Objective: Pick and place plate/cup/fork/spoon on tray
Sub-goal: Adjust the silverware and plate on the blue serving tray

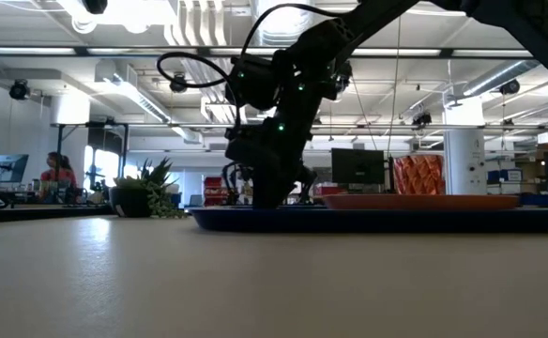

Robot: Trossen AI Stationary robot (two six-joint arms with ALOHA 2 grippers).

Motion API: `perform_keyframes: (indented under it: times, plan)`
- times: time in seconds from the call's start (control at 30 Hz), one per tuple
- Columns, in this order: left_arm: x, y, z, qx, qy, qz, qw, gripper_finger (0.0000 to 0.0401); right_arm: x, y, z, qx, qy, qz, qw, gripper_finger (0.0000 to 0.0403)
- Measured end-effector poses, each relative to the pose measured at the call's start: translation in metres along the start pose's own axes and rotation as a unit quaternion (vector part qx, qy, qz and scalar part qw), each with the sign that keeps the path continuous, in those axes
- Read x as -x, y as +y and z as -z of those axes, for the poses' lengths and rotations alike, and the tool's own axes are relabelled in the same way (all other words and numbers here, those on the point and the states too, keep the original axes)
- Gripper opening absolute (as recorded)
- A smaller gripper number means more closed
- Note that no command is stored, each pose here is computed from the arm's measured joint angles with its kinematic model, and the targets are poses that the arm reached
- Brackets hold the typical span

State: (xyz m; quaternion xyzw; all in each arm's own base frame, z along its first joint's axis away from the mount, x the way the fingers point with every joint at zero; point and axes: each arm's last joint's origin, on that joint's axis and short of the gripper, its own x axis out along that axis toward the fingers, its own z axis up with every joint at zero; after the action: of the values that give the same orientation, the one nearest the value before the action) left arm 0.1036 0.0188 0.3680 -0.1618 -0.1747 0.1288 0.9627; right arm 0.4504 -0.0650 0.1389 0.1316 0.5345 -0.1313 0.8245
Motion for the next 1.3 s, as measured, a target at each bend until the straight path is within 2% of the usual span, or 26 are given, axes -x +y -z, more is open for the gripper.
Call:
perform_keyframes:
  times: [0.57,1.0,1.3]
  plan:
    - [0.0,0.0,0.0,-0.01,0.0,0.0,1.0,0.0116,0.006,0.003,-0.014,0.012,-0.045,-0.01,0.999,0.0008]
    - [0.0,0.0,0.0,-0.012,0.0,0.0,1.0,0.0116,0.006,0.002,-0.014,0.012,-0.044,-0.009,0.999,0.0008]
    - [0.0,0.0,0.0,-0.011,0.0,0.0,1.0,0.0116,0.006,-0.004,-0.01,0.024,-0.016,-0.001,1.0,0.0008]
